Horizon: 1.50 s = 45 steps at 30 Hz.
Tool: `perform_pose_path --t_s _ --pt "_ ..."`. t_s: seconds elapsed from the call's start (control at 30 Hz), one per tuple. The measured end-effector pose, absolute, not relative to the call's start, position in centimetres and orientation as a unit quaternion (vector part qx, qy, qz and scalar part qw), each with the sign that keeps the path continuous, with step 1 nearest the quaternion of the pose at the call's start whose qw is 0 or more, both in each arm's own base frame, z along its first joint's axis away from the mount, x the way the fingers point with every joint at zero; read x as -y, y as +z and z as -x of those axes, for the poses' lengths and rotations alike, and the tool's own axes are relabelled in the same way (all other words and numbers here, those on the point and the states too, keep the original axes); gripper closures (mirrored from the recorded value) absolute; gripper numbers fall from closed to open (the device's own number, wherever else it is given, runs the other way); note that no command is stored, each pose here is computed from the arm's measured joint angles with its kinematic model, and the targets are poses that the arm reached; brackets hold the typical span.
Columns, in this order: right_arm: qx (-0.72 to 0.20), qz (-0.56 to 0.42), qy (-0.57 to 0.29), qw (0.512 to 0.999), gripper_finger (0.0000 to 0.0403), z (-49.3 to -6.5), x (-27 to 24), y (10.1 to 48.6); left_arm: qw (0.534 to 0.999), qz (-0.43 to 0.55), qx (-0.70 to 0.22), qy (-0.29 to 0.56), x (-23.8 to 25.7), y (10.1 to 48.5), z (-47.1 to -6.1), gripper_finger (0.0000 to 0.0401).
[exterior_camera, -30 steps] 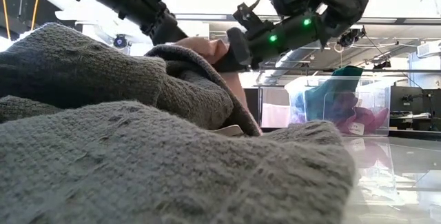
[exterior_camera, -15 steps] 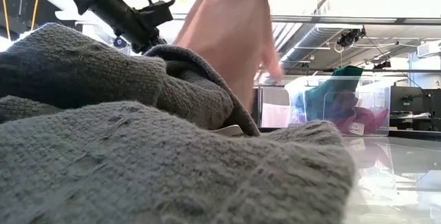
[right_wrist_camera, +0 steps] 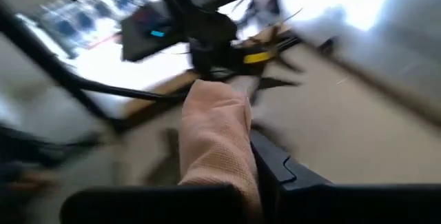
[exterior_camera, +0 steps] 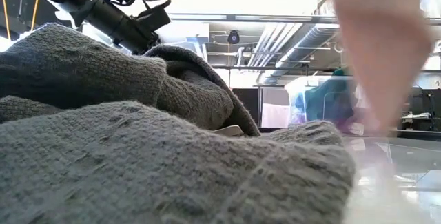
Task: Sort towels by color in basket
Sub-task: Put the brown towel into the bottom transparent bin
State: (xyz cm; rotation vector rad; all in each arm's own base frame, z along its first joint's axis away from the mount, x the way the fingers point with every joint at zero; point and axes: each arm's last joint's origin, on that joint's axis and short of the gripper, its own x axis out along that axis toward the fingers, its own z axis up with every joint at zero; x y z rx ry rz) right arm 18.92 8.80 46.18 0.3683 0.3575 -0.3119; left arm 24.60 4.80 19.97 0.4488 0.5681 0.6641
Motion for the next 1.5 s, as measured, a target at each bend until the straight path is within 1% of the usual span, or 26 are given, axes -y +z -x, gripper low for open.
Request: perform_pose_path --t_s 0.13,0.23,0.3,0.4,0.53,0.7,0.8,0.9,1.03,1.13,1.33,1.43,1.5 --pt "-0.193 -0.294 -0.059 0.934 0.04 -17.2 -9.4 49.8 0.884 -0.219 -0.268 0.315 -4.8 20.1 -24.7 0.029" --pt "-0.236 -0.318 0.009 0.918 0.04 -16.1 -10.8 51.2 0.884 -0.219 -0.268 0.315 -4.8 20.1 -24.7 0.029" --pt "-0.274 -0.337 0.013 0.9 0.04 -15.3 -11.8 51.4 0.885 -0.219 -0.268 0.311 -4.7 20.1 -24.7 0.029" --pt "-0.323 -0.388 -0.008 0.863 0.04 -14.1 -13.2 51.6 0.891 -0.216 -0.262 0.301 -4.7 20.1 -24.8 0.0291" --pt "-0.323 -0.416 -0.021 0.85 0.04 -12.7 -15.2 52.3 0.9 -0.213 -0.252 0.285 -4.6 20.2 -24.9 0.0291" --pt "-0.268 -0.416 0.02 0.869 0.0401 -11.9 -17.8 53.1 0.909 -0.206 -0.222 0.286 -4.5 20.8 -25.1 0.0291" --pt "-0.23 -0.387 0.039 0.892 0.0401 -11.6 -18.4 53.6 0.918 -0.198 -0.193 0.285 -4.3 21.3 -25.4 0.0291" --pt "-0.196 -0.335 0.074 0.919 0.0401 -11.9 -19.4 54.3 0.924 -0.199 -0.169 0.279 -3.9 21.7 -25.6 0.0291" --pt "-0.198 -0.315 0.114 0.921 0.0401 -12.1 -20.7 54.3 0.927 -0.212 -0.151 0.269 -3.3 22.1 -25.7 0.0291" --pt "-0.23 -0.32 0.103 0.913 0.0401 -11.5 -21.6 53.3 0.93 -0.216 -0.143 0.262 -2.9 22.3 -25.8 0.0291" --pt "-0.294 -0.36 0.045 0.884 0.0401 -10.1 -23.2 50.9 0.931 -0.215 -0.139 0.261 -2.7 22.3 -25.8 0.0291" --pt "-0.3 -0.344 -0.002 0.89 0.0401 -9.5 -23.3 49.7 0.931 -0.213 -0.143 0.26 -2.7 22.2 -25.8 0.0291" --pt "-0.281 -0.333 -0.022 0.9 0.0401 -9.6 -23.7 49.2 0.931 -0.213 -0.143 0.261 -2.7 22.2 -25.8 0.0291"
